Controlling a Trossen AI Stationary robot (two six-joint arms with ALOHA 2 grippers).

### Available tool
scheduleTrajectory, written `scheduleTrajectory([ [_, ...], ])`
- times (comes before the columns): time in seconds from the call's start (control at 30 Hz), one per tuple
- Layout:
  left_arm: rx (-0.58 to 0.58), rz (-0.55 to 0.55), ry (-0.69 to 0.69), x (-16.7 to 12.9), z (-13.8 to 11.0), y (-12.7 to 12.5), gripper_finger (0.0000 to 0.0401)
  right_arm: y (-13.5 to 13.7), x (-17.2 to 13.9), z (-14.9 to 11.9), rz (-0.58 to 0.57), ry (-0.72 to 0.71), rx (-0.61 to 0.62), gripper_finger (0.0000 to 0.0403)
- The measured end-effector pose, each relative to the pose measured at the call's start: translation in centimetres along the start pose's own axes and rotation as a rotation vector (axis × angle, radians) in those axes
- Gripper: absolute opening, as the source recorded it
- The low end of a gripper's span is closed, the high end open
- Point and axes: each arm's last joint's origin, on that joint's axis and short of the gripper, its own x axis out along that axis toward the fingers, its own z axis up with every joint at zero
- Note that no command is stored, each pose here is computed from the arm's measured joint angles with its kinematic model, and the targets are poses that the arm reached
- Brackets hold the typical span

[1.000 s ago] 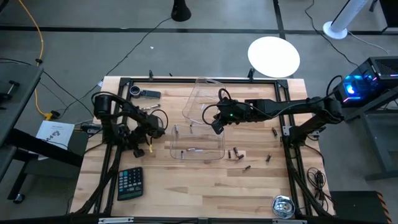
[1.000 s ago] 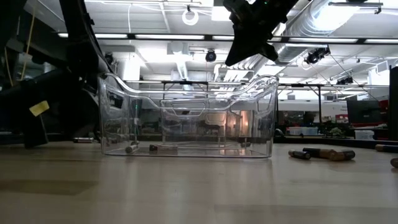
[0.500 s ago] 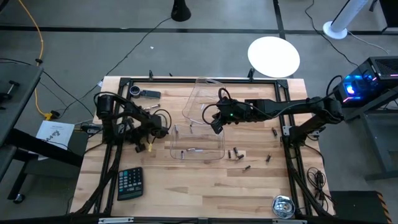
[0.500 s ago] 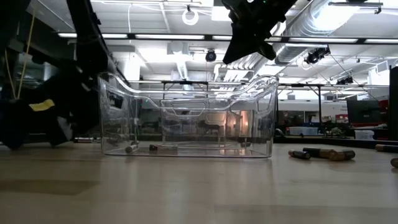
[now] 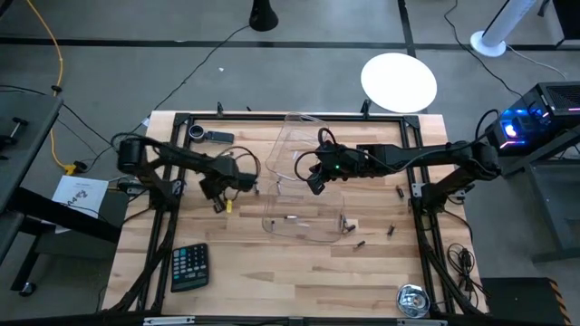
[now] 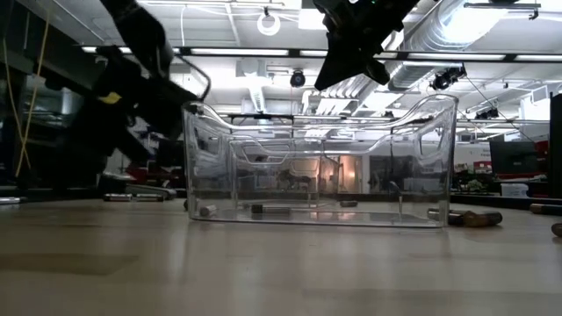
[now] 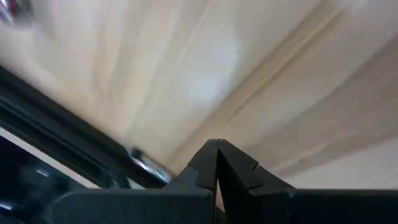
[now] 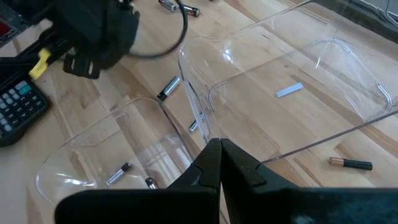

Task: Sort batteries
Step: Put the silver battery into the bottom transparent bin

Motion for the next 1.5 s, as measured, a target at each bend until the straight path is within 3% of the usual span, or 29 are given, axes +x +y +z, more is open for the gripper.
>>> scheduleTrajectory([
  [0.17, -0.093, -0.165, 0.228, 3.3, -2.0, 1.3, 0.0000, 0.0, 0.0, 0.0, -0.004, -0.003, -0.001, 0.0000],
  [0.3, -0.109, -0.196, 0.307, 5.5, -2.7, 1.5, 0.0000, -0.1, 0.0, 0.1, -0.033, -0.023, -0.001, 0.0000],
  [0.47, -0.117, -0.194, 0.365, 6.4, -2.2, 1.9, 0.0000, -0.3, 0.0, 0.3, -0.043, -0.036, 0.005, 0.0000],
  [0.67, -0.150, -0.106, 0.370, 6.6, -0.5, 3.0, 0.0000, -0.5, 0.1, 0.6, -0.047, -0.048, 0.016, 0.0000],
  [1.03, -0.146, -0.087, 0.464, 7.8, 1.1, 5.3, 0.0000, -0.5, 0.1, 0.5, -0.047, -0.047, 0.018, 0.0000],
  [1.2, -0.097, 0.028, 0.385, 7.1, 3.3, 6.8, 0.0000, -0.5, 0.1, 0.5, -0.047, -0.047, 0.018, 0.0000],
  [1.33, -0.092, 0.155, 0.224, 5.5, 5.9, 8.1, 0.0000, -0.5, 0.1, 0.5, -0.047, -0.047, 0.038, 0.0000],
  [1.4, -0.106, 0.143, 0.143, 4.1, 7.1, 8.3, 0.0000, -0.5, 0.1, 0.5, -0.046, -0.046, 0.042, 0.0000],
  [1.5, -0.104, 0.035, 0.015, 1.4, 8.3, 7.9, 0.0000, -0.4, 0.1, 0.4, -0.042, -0.044, 0.040, 0.0000],
])
